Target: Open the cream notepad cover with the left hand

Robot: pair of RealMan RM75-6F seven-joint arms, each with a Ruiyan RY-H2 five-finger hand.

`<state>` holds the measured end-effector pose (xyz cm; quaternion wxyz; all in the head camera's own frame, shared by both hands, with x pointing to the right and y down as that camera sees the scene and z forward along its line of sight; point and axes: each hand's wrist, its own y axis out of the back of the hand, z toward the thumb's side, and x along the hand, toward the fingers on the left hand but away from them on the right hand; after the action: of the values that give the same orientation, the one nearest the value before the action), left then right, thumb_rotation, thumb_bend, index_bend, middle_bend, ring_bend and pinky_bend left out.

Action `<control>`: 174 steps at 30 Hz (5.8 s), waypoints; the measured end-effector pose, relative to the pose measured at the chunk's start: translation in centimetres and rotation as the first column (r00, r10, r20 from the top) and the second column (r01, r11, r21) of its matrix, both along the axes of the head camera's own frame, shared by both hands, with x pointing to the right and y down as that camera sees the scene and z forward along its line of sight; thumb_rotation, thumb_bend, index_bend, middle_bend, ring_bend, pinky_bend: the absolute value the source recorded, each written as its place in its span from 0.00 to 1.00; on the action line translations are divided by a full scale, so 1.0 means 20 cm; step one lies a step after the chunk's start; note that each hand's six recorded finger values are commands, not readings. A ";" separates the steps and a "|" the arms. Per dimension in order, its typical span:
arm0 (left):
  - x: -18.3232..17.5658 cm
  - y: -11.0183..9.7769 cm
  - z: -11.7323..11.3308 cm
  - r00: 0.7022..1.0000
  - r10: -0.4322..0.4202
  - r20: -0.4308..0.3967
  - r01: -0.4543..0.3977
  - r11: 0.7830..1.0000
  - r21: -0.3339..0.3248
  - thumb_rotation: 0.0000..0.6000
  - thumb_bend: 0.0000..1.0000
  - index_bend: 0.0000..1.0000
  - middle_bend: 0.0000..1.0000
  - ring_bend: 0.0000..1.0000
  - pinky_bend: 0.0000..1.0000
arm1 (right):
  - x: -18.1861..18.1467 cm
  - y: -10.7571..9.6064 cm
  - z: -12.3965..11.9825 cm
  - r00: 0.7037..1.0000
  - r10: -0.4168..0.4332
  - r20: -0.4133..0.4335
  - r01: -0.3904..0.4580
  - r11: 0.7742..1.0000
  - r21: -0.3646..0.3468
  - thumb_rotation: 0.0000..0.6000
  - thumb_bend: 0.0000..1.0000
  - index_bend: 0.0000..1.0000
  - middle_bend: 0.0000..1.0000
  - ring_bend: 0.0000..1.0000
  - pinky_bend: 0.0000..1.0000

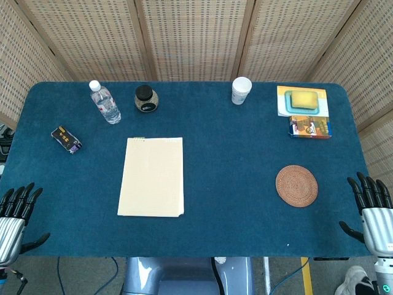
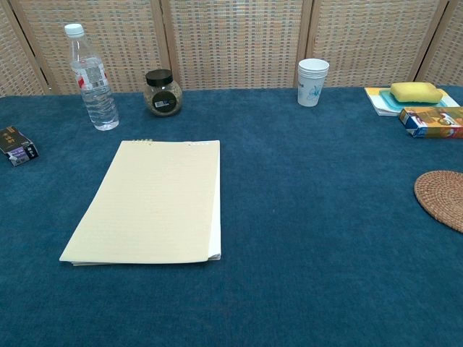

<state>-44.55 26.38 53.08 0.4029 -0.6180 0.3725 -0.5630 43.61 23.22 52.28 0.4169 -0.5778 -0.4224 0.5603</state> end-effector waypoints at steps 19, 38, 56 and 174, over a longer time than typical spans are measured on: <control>0.13 -0.05 0.22 0.993 0.121 -0.012 -0.121 0.988 -0.091 1.00 0.18 0.00 0.00 0.00 0.00 | 0.02 -0.01 0.00 1.000 0.015 0.016 -0.015 1.000 -0.003 1.00 0.00 0.00 0.00 0.00 0.00; 0.62 -0.12 0.70 0.912 0.395 -0.114 -0.410 0.892 -0.190 1.00 0.27 0.00 0.00 0.00 0.00 | 0.03 -0.02 0.05 1.000 0.027 0.003 -0.027 0.999 -0.037 1.00 0.00 0.00 0.00 0.00 0.00; 0.79 -0.15 0.89 0.897 0.423 -0.127 -0.440 0.882 -0.172 1.00 0.28 0.00 0.00 0.00 0.00 | 0.05 -0.03 0.06 0.999 0.042 0.010 -0.041 0.998 -0.042 1.00 0.00 0.00 0.00 0.00 0.00; 0.84 -0.28 0.68 0.818 0.543 -0.189 -0.563 0.824 -0.068 1.00 0.65 0.73 0.61 0.42 0.33 | 0.07 -0.04 0.09 0.998 0.060 0.024 -0.058 0.996 -0.074 1.00 0.00 0.00 0.00 0.00 0.00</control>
<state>-27.73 20.72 66.66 0.4794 -0.7663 0.1734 -0.3910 45.00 22.52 54.14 0.3731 -0.5873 -0.4240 0.5798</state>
